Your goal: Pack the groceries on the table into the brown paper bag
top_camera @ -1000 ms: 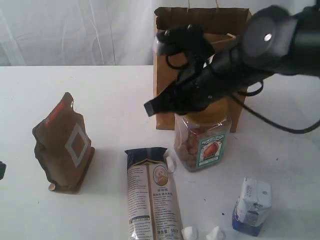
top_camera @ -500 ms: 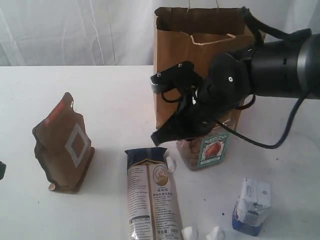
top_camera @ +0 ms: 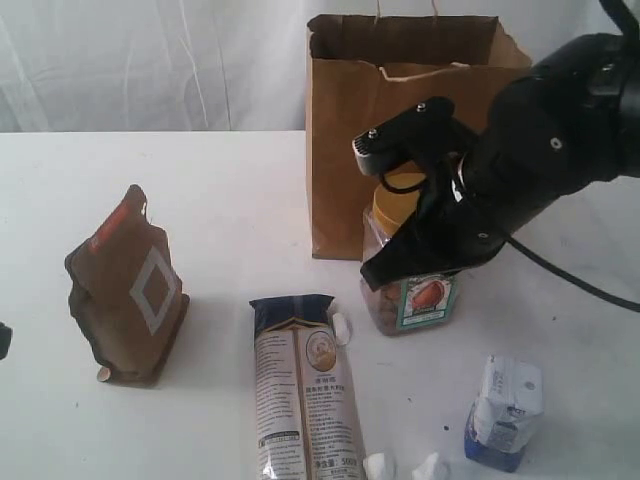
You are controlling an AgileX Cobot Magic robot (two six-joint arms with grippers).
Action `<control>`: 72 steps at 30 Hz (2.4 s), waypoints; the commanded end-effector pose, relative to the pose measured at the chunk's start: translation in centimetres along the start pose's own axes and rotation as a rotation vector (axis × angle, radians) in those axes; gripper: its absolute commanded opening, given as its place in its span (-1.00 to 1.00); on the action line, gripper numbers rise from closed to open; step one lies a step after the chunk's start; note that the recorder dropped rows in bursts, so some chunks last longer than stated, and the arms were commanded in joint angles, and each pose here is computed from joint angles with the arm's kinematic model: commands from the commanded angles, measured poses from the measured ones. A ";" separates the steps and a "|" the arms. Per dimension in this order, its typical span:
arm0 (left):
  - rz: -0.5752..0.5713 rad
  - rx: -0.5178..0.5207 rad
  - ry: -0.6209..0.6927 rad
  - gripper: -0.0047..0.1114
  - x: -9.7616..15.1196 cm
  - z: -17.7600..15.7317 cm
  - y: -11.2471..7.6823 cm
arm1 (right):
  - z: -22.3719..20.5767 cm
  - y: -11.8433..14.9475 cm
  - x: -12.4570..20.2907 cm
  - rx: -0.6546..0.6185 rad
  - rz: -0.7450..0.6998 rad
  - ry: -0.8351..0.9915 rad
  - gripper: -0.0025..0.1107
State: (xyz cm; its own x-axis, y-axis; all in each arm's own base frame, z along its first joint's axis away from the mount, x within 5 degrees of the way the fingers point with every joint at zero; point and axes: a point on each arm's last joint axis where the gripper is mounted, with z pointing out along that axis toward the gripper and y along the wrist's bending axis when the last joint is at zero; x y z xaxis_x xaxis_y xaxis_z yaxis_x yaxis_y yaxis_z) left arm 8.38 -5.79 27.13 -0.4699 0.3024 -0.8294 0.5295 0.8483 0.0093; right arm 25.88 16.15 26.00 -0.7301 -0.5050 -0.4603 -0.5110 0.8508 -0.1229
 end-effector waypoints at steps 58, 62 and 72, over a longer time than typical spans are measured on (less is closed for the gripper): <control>0.222 0.723 -0.381 -0.92 -7.4 13.1 -0.6 | 0.7 -13.3 9.0 -0.333 0.781 -0.172 -0.96; 0.179 0.691 -0.413 -0.92 -7.9 13.0 -0.4 | 0.9 -13.5 9.0 -0.309 0.788 -0.182 -0.96; 0.246 0.583 -0.335 -0.92 -6.0 17.8 -1.5 | 2.7 -13.7 8.4 -0.412 0.969 -0.200 -0.96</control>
State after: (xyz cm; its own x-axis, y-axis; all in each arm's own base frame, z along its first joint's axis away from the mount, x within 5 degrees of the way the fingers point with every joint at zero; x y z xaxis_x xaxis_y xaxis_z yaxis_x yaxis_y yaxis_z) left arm 22.57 -16.56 23.16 -0.0416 0.2228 -0.9740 0.9346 0.3533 0.0409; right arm 27.59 0.53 21.39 -0.8595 0.3419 -0.3798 0.0587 0.8044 0.5912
